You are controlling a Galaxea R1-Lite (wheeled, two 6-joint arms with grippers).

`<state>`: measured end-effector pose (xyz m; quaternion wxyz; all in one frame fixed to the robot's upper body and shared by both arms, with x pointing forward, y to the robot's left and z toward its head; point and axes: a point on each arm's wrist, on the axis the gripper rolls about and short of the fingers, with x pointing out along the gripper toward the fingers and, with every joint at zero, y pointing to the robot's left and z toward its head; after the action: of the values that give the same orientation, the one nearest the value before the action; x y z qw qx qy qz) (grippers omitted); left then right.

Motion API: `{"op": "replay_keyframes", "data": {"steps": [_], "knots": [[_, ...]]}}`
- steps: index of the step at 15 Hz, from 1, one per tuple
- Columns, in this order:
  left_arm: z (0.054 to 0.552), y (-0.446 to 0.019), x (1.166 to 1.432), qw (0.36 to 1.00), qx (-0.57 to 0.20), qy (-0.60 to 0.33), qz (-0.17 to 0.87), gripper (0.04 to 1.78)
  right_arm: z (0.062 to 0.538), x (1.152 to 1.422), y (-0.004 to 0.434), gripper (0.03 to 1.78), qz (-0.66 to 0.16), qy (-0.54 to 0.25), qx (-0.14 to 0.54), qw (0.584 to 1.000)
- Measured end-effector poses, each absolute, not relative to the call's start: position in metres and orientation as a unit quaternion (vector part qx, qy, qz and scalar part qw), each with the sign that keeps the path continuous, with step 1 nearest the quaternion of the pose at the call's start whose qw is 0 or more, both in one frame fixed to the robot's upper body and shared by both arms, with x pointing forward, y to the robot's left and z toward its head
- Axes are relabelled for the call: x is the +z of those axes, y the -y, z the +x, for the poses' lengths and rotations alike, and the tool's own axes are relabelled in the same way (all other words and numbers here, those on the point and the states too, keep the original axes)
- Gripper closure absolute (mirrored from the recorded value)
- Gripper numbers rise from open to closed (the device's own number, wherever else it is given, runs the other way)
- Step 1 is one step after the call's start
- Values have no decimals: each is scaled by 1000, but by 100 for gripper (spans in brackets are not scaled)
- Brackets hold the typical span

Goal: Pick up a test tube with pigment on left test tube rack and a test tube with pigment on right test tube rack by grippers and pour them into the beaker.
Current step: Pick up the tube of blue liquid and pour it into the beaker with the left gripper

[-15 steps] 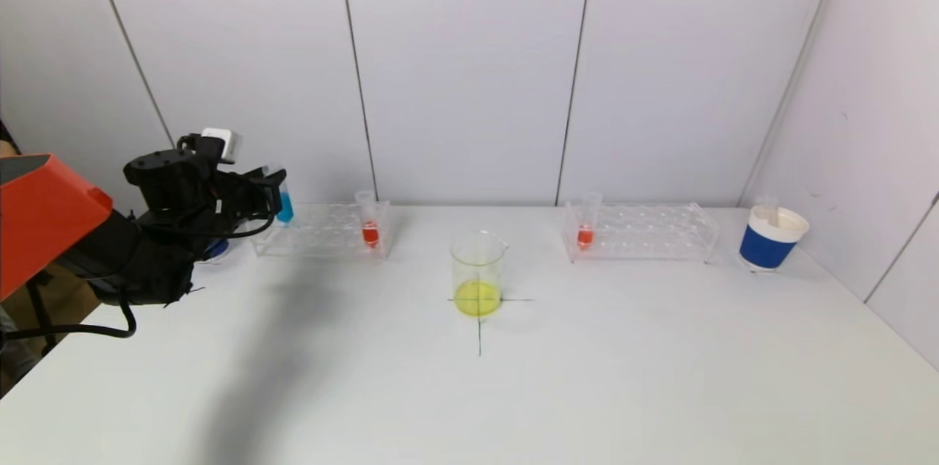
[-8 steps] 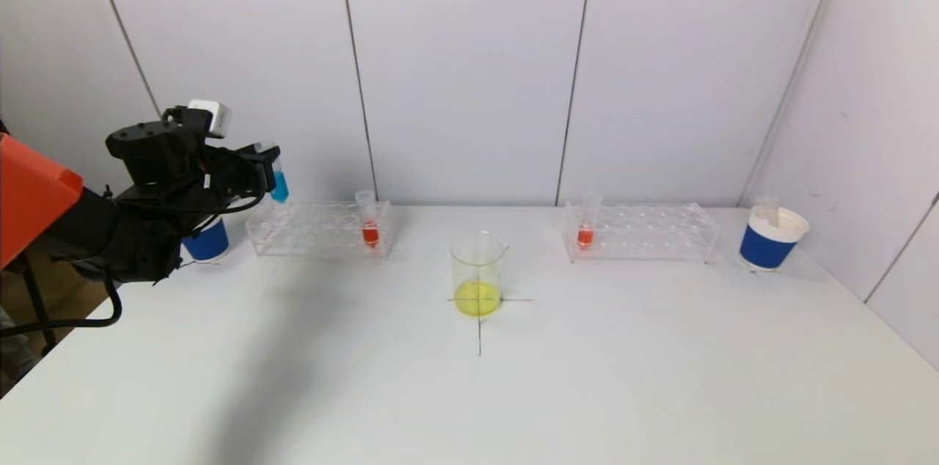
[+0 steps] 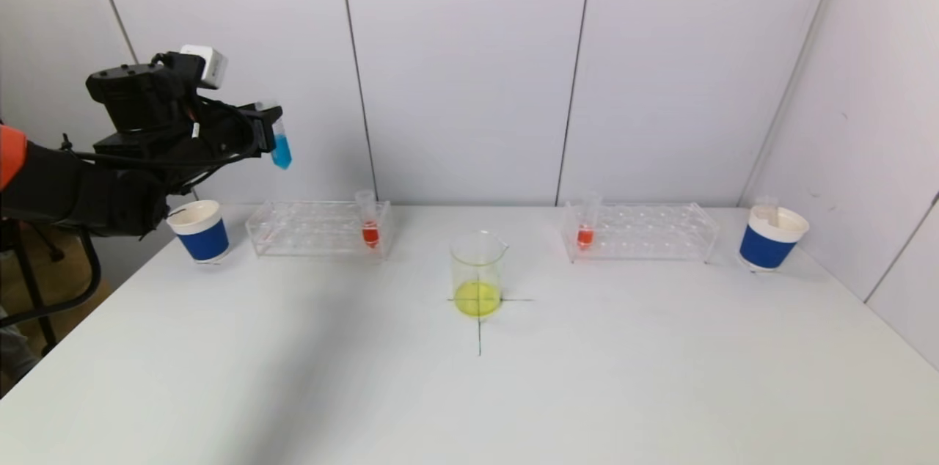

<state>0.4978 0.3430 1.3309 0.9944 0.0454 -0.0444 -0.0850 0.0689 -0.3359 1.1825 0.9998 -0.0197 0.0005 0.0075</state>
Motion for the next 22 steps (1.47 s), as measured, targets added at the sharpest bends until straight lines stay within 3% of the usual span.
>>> {"op": "replay_keyframes", "data": {"steps": [6,11,22], "knots": [[488,-308,1377,985,-124,80,84,139,69,1183,336,4,-20,0,7,1000],[484,-278,1395,975,-158,103,116,139,69,1182,336,4,-20,-1,7,1000],[493,-215,1379,936,-258,130,202,139,69,1183,336,4,-20,0,7,1000]]}}
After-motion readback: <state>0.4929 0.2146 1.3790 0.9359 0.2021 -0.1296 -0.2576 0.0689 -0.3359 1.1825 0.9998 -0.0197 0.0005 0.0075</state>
